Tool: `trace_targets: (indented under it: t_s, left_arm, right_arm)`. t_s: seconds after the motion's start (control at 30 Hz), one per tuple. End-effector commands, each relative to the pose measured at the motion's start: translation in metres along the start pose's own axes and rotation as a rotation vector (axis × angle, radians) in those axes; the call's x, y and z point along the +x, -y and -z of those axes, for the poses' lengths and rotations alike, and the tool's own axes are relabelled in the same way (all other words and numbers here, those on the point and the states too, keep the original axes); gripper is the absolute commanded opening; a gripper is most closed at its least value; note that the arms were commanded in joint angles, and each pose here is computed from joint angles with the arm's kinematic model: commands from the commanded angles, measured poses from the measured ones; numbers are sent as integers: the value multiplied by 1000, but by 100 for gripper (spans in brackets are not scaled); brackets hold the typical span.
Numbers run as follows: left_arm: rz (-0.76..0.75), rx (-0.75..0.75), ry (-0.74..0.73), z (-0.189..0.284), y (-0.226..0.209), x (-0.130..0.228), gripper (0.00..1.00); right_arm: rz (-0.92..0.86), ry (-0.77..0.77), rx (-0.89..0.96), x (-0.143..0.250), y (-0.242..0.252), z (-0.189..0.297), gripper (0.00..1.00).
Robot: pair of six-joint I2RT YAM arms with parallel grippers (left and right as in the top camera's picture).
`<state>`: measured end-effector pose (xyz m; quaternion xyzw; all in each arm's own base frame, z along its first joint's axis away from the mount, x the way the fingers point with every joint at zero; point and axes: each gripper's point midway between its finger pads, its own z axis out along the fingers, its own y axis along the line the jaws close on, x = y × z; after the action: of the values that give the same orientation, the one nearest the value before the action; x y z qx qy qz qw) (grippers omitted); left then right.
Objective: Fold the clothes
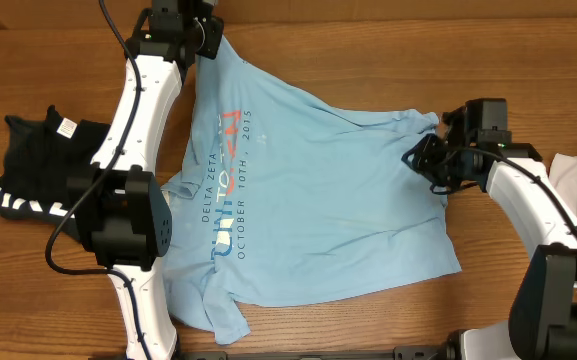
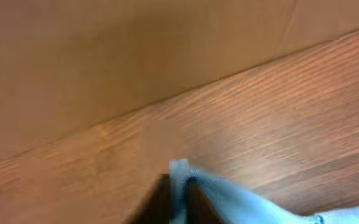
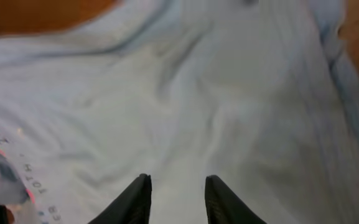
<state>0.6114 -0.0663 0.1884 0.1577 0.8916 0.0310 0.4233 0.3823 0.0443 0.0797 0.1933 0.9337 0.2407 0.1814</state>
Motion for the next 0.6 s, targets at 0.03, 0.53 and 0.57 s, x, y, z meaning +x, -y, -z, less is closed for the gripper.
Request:
trace_targets:
  t_s: [0.03,0.53,0.57]
  left_arm:
    - [2,-9,-59,6,-3,11,79]
    - [138,170,-426,38,46,92,71]
    - [137,169,-426,38,46,93,71]
  right_arm:
    - [29,250,14,-72,-7,25,38]
    - [-45,234,65,-104,71,-54,44]
    - [-44,232,63,-103,73,-61,43]
